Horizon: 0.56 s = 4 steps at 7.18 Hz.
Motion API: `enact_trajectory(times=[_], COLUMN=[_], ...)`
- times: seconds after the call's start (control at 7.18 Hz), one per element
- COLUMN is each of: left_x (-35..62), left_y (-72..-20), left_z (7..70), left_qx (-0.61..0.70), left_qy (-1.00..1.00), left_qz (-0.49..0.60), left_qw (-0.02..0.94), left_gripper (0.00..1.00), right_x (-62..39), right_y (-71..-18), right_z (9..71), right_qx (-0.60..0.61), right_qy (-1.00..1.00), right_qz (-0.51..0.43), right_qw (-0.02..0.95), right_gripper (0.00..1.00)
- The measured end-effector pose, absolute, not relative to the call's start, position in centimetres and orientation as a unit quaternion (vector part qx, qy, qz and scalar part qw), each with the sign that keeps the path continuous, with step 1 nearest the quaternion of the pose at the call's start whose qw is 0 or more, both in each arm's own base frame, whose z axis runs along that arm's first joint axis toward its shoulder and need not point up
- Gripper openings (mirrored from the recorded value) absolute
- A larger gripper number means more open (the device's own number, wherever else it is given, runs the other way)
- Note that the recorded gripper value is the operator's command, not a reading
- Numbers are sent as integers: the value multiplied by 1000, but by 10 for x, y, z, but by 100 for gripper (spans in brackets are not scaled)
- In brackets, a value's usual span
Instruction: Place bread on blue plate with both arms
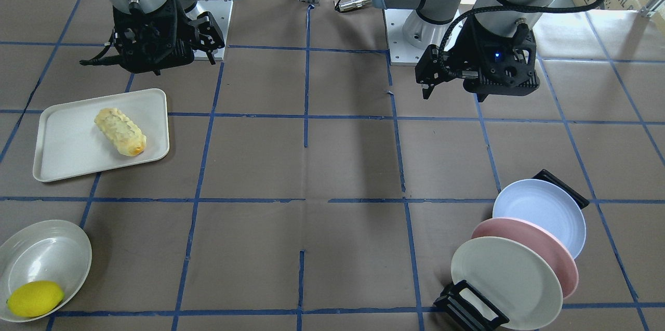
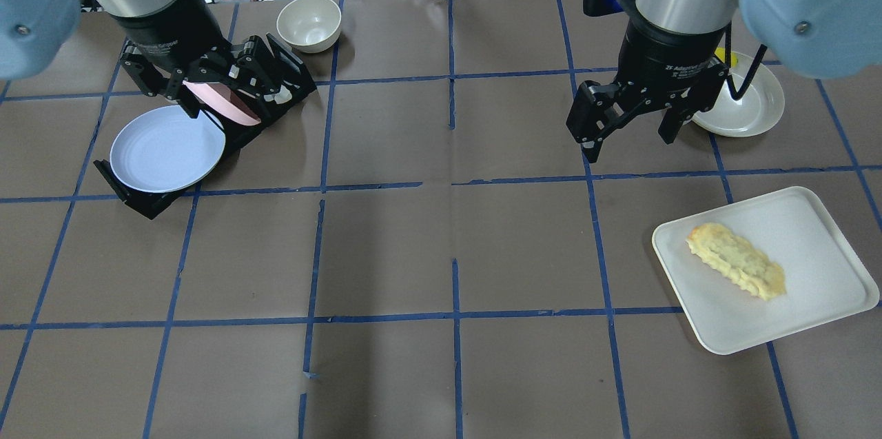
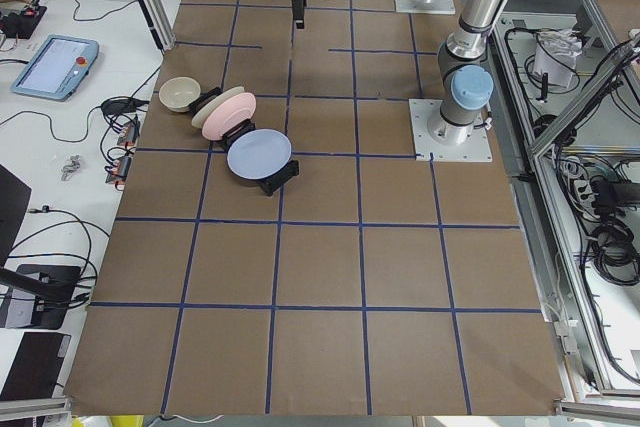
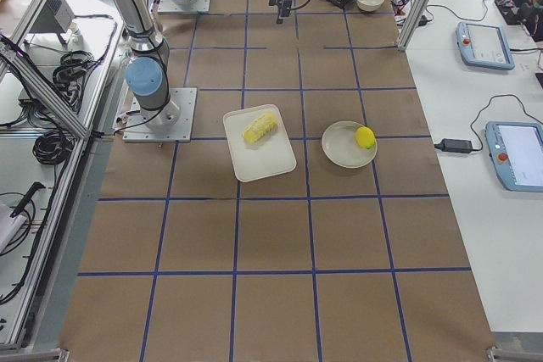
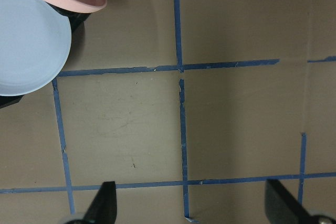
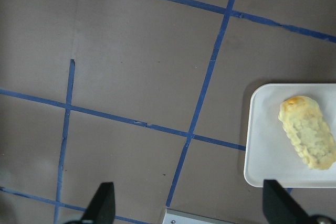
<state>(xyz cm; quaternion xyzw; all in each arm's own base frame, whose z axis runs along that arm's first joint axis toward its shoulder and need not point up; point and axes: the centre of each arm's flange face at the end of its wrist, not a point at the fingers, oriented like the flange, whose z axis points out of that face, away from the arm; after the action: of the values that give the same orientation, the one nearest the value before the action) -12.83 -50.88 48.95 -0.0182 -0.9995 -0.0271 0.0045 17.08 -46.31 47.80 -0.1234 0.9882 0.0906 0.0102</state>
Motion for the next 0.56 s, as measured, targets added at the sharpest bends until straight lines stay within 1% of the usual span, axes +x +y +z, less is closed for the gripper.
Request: enact_trajectory(times=[0.28, 0.42, 0.56], left_x=[-126, -113, -80], left_y=[-508, -512, -523], left_z=[492, 491, 485], left_qx=[-17, -13, -5], left_qy=[-1000, -1000, -1000], left_qz=[-24, -23, -27], left_qw=[4, 3, 5], left_gripper=[100, 100, 100], right_x=[170, 170, 170], right_y=[-460, -457, -450], right_z=[475, 474, 472], right_qx=[-113, -110, -109], right_qy=[989, 989, 989], right_qz=[95, 96, 96], right_qw=[9, 9, 9], right_gripper=[100, 100, 100])
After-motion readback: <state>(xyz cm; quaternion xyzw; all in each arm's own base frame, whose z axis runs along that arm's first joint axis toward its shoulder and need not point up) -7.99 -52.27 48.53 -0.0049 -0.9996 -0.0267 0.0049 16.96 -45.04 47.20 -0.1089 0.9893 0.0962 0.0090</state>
